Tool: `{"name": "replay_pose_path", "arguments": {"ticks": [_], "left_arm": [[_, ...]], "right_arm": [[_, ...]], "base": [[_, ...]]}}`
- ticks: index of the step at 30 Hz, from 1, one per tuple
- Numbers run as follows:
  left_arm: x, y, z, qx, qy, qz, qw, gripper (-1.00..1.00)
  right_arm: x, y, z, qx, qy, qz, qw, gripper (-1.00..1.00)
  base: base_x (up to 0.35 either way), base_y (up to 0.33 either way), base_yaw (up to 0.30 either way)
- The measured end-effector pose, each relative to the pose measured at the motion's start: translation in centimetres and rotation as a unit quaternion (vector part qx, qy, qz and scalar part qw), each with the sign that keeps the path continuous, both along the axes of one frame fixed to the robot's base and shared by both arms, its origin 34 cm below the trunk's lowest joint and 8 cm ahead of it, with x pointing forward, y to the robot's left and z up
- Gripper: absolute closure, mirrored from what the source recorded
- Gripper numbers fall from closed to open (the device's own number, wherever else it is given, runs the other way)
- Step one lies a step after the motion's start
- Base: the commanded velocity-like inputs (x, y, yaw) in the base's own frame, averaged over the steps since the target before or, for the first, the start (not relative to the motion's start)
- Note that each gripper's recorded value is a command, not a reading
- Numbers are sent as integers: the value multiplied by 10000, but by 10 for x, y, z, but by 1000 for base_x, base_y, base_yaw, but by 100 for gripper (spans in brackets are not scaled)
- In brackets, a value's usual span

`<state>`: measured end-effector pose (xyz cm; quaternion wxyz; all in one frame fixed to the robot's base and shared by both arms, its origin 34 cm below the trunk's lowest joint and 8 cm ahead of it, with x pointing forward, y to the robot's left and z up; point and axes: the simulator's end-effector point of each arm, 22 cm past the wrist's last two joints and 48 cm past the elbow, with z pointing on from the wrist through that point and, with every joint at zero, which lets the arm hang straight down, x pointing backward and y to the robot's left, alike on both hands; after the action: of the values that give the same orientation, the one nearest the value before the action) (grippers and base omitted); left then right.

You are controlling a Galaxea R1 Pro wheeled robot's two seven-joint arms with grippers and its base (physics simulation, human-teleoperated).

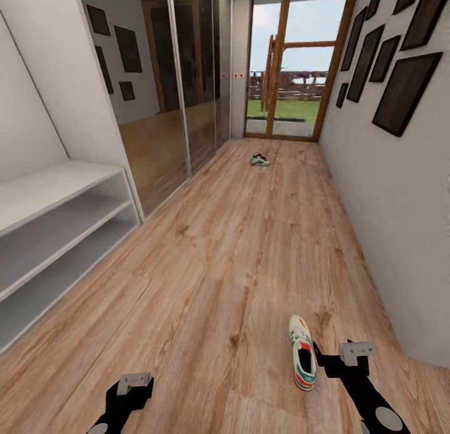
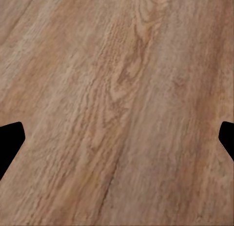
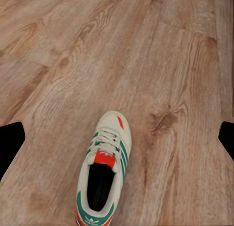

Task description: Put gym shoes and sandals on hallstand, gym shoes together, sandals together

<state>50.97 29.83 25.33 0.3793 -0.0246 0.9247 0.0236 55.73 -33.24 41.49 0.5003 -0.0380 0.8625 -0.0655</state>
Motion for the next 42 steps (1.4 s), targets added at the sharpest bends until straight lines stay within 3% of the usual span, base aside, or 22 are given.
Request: {"name": "replay_pose_path", "arguments": {"ticks": [21, 33, 38, 41, 42], "left_arm": [[1, 0, 1, 0, -10, 3, 10000, -100], [3, -4, 1, -30, -19, -9, 10000, -100], [57, -12, 29, -99, -363, -73, 9993, -100], [90, -14, 45, -124, -380, -96, 9992, -100], [111, -18, 53, -173, -245, -103, 9995, -100]], "right_arm": [[-1, 1, -2, 8, 19, 1, 10000, -100], [-1, 2, -2, 14, 23, 3, 10000, -100], [-9, 1, -17, 15, 207, 0, 9998, -100], [-13, 0, -24, 10, 294, -5, 9996, -100], [-10, -1, -23, 7, 285, -7, 9996, -100]], "base": [[100, 290, -300], [6, 45, -147], [0, 1, -4], [0, 0, 0], [0, 0, 0]]}}
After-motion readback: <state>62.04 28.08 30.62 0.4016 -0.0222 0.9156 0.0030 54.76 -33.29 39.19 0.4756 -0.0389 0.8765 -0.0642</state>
